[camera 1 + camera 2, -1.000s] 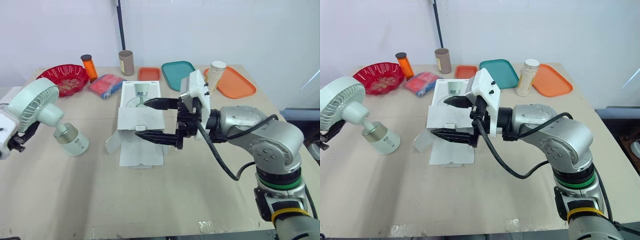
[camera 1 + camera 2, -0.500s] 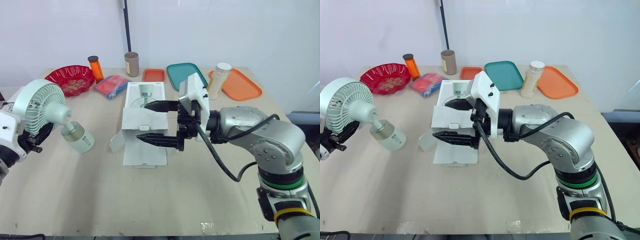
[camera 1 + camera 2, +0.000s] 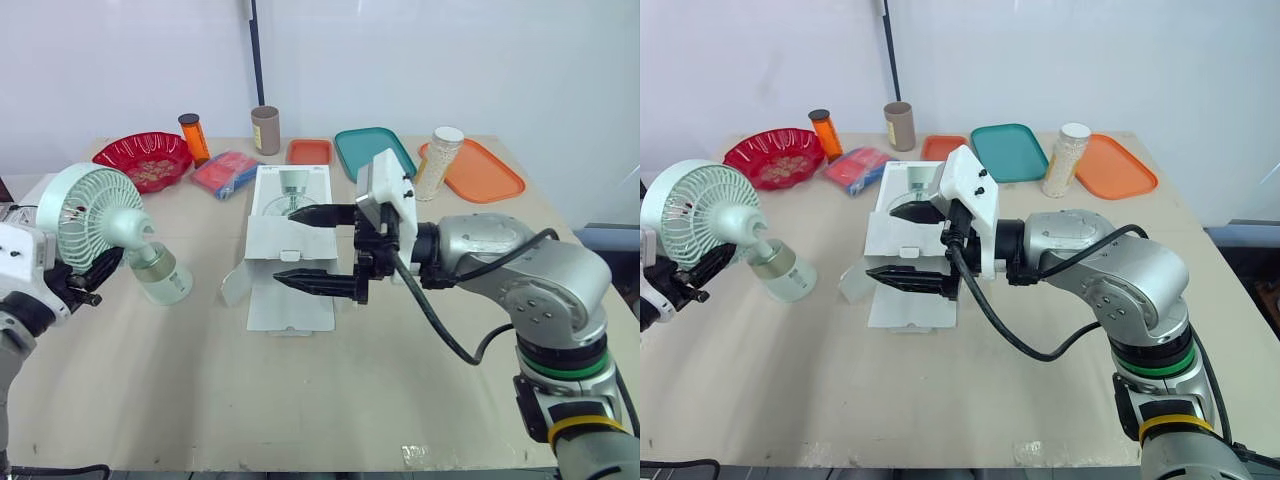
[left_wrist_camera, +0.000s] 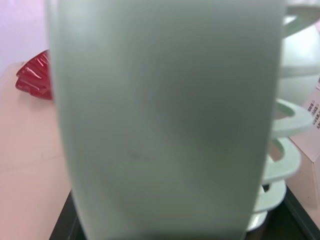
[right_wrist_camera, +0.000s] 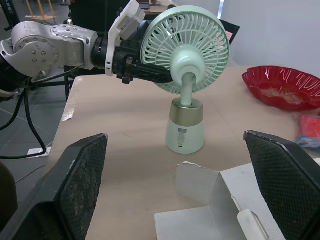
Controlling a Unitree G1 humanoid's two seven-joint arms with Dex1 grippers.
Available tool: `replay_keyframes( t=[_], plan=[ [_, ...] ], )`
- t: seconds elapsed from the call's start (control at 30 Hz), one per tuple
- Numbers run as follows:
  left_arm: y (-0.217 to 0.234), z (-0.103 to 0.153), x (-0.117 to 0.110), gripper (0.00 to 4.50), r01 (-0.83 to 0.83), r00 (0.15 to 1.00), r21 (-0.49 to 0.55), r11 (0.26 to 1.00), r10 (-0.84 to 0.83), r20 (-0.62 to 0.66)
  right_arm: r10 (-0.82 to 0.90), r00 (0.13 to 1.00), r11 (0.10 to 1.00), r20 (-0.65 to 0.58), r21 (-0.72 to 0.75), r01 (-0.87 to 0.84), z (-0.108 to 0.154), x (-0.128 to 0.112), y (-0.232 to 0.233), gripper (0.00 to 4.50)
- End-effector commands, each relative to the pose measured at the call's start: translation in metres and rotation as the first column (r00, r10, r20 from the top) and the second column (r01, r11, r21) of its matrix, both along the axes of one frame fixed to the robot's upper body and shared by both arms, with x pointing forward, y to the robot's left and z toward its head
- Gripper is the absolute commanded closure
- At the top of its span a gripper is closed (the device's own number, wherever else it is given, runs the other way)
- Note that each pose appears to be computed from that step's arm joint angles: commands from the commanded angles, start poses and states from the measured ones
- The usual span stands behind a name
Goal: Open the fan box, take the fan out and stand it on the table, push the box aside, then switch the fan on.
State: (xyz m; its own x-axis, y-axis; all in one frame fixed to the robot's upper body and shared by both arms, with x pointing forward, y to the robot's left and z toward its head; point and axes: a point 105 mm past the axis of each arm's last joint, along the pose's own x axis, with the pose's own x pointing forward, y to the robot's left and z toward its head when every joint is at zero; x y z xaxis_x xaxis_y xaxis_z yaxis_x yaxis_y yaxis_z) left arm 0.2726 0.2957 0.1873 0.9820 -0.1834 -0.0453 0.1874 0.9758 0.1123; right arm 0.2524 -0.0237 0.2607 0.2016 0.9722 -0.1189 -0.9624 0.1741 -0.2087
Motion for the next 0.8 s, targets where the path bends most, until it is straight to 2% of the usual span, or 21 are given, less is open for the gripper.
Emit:
replay_keyframes(
  t=[0.03,0.27,0.53,0.63,0.8],
  plan=[
    [-0.013,-0.014,0.003,2.58,0.027,0.998,-0.046,0.999,-0.029,-0.053,0.016,0.999,1.0,0.051,0.004,-0.016,0.008,-0.006,0.003,0.0],
    [-0.027,-0.017,0.004,2.58,0.04,0.995,-0.149,0.988,-0.052,-0.079,0.015,0.999,1.0,0.044,-0.001,-0.015,0.007,-0.005,0.003,0.0],
    [-0.022,-0.02,0.01,2.58,0.012,0.993,-0.16,0.987,-0.03,-0.111,0.01,0.999,1.0,0.044,0.0,-0.01,0.006,-0.003,0.003,0.0],
    [-0.021,-0.014,0.018,2.58,-0.003,0.993,-0.193,0.981,-0.019,-0.113,0.007,0.999,1.0,0.045,0.001,-0.007,0.006,-0.003,0.003,0.0],
    [-0.028,-0.008,0.02,2.58,0.033,0.993,-0.184,0.982,-0.052,-0.102,0.005,0.999,1.0,0.044,0.002,-0.005,0.005,-0.003,0.003,0.0]
  ],
)
